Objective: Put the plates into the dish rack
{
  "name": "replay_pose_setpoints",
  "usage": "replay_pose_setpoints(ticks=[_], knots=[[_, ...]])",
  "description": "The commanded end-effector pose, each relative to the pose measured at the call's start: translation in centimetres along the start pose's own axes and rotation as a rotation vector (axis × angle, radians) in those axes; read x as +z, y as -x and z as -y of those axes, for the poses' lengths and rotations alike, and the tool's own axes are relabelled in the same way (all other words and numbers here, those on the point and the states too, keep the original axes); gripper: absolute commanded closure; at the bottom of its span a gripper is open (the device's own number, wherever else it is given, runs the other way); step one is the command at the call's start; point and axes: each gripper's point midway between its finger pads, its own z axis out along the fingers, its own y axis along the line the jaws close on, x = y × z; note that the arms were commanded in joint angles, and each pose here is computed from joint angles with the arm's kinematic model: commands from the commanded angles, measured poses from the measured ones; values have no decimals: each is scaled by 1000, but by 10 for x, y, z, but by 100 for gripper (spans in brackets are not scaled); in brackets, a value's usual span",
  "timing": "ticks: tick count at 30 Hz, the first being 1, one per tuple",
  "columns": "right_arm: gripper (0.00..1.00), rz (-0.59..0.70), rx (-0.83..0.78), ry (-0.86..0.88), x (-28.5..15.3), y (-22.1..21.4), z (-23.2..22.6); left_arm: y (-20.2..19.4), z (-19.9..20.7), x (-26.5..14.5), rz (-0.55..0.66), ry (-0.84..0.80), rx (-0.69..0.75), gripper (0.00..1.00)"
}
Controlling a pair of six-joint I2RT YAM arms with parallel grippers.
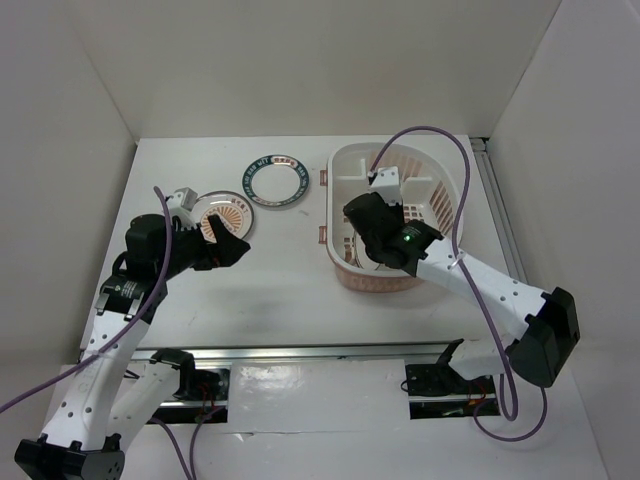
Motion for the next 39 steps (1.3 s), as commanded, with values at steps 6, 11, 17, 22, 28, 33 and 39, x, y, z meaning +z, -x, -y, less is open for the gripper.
replay_pose_setpoints(ticks=[6, 11, 17, 22, 28, 33, 39], knots=[[100, 31, 56, -45, -5, 14, 6, 5, 2, -3, 24, -7, 25, 0], [98, 23, 54, -10, -1, 10, -8, 5, 2, -3, 24, -7, 34, 0], [93, 30, 10, -32, -6, 9, -19, 10, 1, -4, 41, 4, 33, 0], [82, 21, 2, -34, -7, 4, -28, 10, 1, -4, 41, 4, 33, 0], [66, 19, 17, -32, -12, 3, -30, 11, 0, -5, 42, 3, 30, 0], [50, 21, 12, -35, -14, 2, -30, 10, -2, -3, 35, 5, 23, 0], [35, 20, 28, -27, -23, 2, -33, 10, -2, -3, 35, 5, 32, 0]])
